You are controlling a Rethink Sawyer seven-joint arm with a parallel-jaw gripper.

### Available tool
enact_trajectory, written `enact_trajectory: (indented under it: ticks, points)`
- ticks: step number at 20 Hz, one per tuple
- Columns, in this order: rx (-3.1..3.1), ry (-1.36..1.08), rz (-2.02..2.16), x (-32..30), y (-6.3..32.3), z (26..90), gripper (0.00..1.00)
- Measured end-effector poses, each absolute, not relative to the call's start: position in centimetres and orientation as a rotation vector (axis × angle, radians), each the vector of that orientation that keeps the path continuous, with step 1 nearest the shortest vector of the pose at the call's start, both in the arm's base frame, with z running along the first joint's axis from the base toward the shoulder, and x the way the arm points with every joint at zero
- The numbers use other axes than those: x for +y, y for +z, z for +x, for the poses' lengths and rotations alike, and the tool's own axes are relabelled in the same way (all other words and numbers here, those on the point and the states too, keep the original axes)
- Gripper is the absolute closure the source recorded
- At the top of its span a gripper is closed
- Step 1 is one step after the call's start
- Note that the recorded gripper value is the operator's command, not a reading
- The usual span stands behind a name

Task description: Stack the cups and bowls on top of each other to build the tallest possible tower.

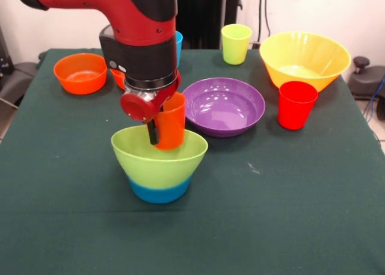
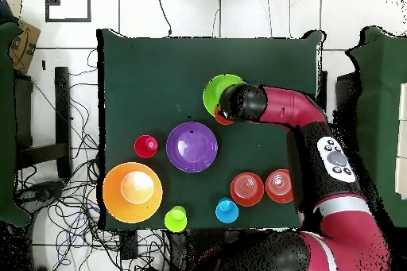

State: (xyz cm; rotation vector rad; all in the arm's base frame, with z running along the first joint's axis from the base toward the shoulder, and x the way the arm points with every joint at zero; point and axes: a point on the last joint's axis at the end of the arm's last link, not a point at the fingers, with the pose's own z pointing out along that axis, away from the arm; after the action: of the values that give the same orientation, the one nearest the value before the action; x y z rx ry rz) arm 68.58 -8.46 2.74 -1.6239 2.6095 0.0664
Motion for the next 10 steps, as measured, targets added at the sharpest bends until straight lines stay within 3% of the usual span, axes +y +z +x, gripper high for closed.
enact_trajectory:
  ticks: [10]
  points:
    - [2.599, 0.066, -1.613, -8.2, 1.5, 68.4, 1.00]
